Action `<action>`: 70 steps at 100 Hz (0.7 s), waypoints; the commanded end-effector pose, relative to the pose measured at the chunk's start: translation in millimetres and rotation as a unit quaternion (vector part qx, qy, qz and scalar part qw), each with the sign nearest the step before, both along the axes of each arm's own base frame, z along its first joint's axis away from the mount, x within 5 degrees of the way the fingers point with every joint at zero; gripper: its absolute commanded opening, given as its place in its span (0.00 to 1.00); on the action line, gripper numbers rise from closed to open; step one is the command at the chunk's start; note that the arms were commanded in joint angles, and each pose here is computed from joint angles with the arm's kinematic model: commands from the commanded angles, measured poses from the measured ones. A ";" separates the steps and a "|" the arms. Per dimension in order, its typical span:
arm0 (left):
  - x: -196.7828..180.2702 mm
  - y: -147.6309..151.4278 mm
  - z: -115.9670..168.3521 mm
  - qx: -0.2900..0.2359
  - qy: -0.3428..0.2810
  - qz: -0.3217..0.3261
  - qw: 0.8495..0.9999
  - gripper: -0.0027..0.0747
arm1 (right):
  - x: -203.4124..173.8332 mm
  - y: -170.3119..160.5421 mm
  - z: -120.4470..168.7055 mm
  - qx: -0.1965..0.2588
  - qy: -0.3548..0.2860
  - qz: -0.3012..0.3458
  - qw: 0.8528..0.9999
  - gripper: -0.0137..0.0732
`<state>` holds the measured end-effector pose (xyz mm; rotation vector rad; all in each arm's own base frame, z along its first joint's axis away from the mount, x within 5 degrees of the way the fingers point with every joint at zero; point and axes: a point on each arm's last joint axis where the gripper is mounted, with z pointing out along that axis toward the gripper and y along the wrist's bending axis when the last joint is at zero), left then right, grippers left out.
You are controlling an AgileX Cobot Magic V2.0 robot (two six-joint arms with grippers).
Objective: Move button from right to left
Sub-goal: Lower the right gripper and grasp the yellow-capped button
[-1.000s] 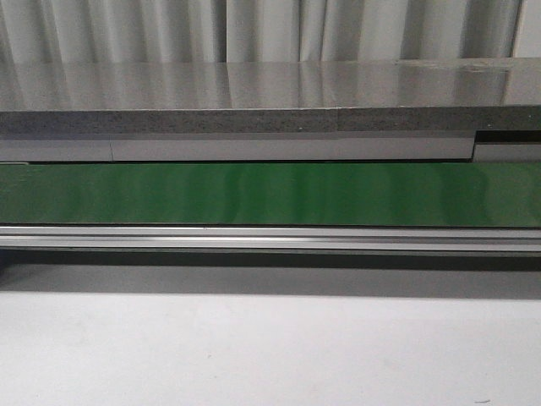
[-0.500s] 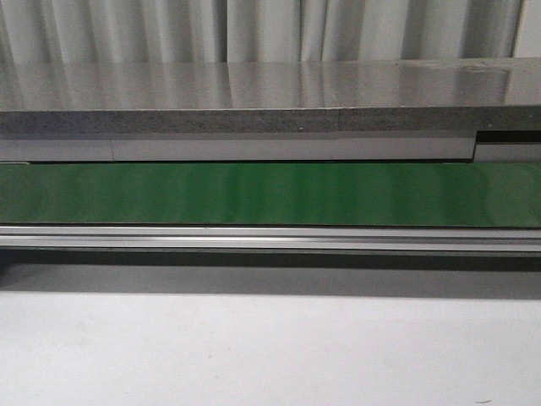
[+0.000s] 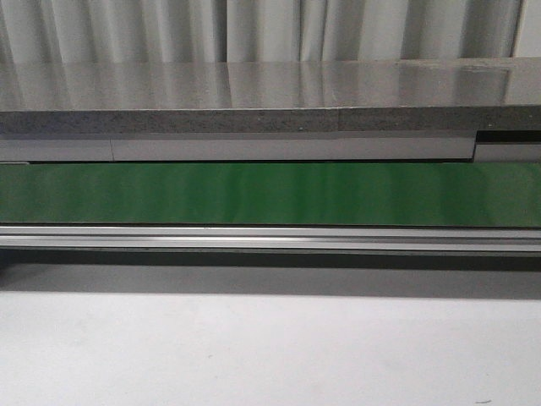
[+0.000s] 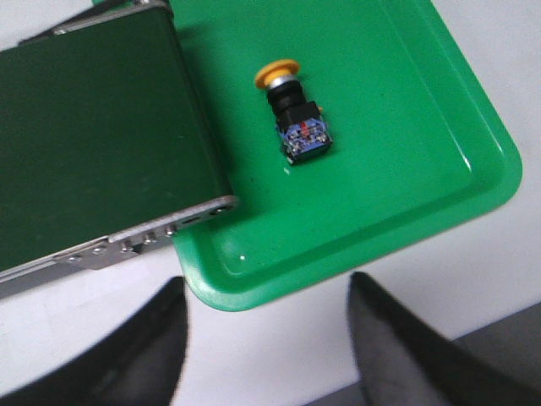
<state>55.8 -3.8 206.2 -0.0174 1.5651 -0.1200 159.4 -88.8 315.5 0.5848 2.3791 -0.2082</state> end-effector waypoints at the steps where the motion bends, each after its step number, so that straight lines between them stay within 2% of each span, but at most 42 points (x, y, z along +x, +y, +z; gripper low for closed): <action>1: -0.5 0.5 -7.0 -0.007 -0.029 0.003 1.000 0.01 | 10.7 -13.1 7.7 -0.021 -0.022 -0.007 1.000 0.93; 14: -0.5 0.5 -7.0 -0.007 -0.029 0.003 1.000 0.01 | 26.7 -31.5 -1.4 -0.016 0.013 -0.006 1.000 0.90; 24: -0.5 0.5 -7.0 -0.007 -0.029 0.003 1.000 0.01 | 37.9 -45.5 -5.2 -0.044 0.049 0.023 0.998 0.90; 33: -0.5 0.5 -7.0 -0.007 -0.029 0.003 1.000 0.01 | 50.2 -55.5 -8.6 -0.052 0.064 0.045 0.996 0.90; 49: -0.5 0.5 -7.0 -0.007 -0.029 0.003 1.000 0.01 | 77.2 -71.2 -17.7 -0.025 0.071 0.052 0.996 0.89; 70: -0.5 0.5 -7.0 -0.007 -0.029 0.003 1.000 0.01 | 107.1 -95.2 -41.3 0.024 0.122 0.053 0.991 0.79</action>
